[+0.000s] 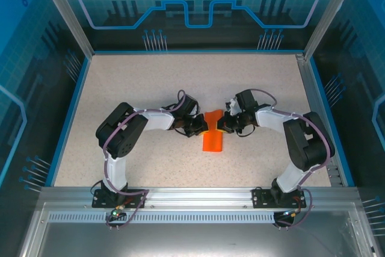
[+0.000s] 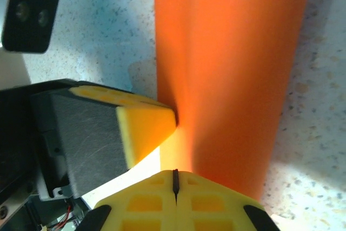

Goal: Fold a paper plane with a square sheet of paper (pick it up from the middle)
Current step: Fold the square sheet of paper in half at the center of the table.

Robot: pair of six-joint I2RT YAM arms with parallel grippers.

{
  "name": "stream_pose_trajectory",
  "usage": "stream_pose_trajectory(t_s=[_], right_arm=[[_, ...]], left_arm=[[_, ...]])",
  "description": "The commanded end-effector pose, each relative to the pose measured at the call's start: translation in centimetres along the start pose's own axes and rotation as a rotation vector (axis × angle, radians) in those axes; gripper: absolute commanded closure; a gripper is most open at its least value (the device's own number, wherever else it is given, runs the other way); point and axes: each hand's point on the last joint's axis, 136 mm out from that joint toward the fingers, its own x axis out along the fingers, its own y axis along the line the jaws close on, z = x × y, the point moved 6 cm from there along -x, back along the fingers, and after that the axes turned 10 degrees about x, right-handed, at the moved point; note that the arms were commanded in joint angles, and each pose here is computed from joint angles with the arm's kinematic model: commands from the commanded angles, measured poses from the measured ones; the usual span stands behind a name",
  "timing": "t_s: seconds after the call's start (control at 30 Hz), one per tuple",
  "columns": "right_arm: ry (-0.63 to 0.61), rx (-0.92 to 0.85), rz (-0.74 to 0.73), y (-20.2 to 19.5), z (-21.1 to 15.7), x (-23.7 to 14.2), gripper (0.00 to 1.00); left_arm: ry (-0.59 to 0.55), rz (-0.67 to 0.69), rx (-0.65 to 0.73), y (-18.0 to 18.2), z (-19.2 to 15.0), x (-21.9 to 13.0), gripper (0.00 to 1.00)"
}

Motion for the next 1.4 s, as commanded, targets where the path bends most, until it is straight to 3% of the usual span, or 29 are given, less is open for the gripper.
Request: stream_pose_trajectory(t_s=[0.0, 0.53, 0.87, 1.37], right_arm=[[0.02, 0.022, 0.009, -1.3, 0.2, 0.4, 1.0], [0.072, 0.064, -0.099, -6.9, -1.0, 2.3, 1.0], [0.066, -0.033, 0.107, -2.7, -1.3, -0.1, 1.0], [0.13, 0.026, 0.022, -6.7, -3.5, 1.9, 1.0]], left_arm=[[0.062, 0.127, -0.029, 2.7, -1.6, 1.2, 1.0], [0.072, 0.138, -0.029, 3.0, -1.8, 1.4, 1.0], [0.074, 0.143, -0.031, 3.2, -1.9, 1.4, 1.0], [0.076, 0.142, -0.031, 3.2, -2.0, 1.4, 1.0]])
